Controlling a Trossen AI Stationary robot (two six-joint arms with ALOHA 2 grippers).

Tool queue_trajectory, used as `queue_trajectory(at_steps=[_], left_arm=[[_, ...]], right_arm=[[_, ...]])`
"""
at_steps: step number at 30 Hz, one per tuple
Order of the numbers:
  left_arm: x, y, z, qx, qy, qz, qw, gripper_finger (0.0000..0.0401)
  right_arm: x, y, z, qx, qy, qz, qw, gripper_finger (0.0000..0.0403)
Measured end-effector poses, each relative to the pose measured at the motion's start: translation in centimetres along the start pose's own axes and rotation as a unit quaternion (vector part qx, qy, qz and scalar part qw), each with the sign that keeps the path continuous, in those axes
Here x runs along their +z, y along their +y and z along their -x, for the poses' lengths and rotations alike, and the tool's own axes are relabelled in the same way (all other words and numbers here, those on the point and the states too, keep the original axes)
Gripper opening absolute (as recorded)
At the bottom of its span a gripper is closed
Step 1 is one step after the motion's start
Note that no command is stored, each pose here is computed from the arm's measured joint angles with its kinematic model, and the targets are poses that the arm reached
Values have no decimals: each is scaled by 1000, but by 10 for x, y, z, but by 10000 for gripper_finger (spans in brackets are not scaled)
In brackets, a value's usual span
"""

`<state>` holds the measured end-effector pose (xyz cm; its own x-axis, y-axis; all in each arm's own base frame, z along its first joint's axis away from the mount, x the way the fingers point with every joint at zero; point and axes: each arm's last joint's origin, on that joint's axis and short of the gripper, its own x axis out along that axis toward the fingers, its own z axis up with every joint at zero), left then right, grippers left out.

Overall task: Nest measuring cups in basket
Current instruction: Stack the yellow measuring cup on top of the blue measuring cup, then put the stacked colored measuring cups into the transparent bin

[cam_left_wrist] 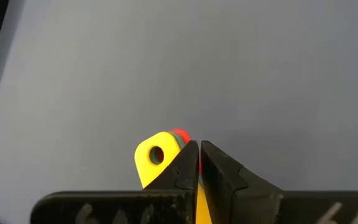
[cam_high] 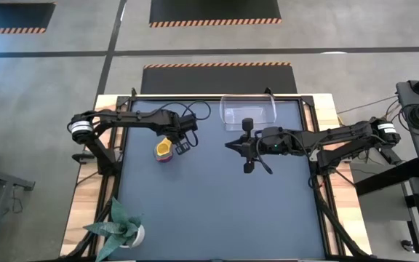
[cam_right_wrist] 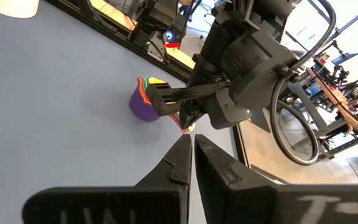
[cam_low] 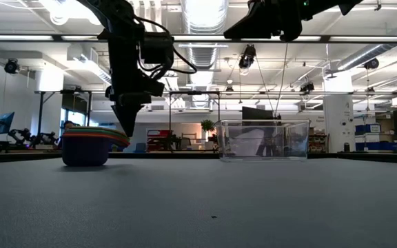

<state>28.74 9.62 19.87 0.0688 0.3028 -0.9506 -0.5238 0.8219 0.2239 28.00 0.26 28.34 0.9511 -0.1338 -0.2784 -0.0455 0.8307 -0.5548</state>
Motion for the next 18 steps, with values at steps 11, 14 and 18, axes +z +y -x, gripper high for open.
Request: queue_trajectory(at_steps=[11, 14, 18], left_arm=[[0, 0, 1, 0, 0, 0, 1000, 0], [4, -1, 7, -5, -12, 0, 1000, 0], [11, -5, 27, -32, -44, -26, 998, 0]], right_arm=[[0, 0, 0, 0, 0, 0, 1000, 9], [0, 0, 0, 0, 0, 0, 1000, 9], [0, 0, 0, 1, 2, 0, 1000, 9]])
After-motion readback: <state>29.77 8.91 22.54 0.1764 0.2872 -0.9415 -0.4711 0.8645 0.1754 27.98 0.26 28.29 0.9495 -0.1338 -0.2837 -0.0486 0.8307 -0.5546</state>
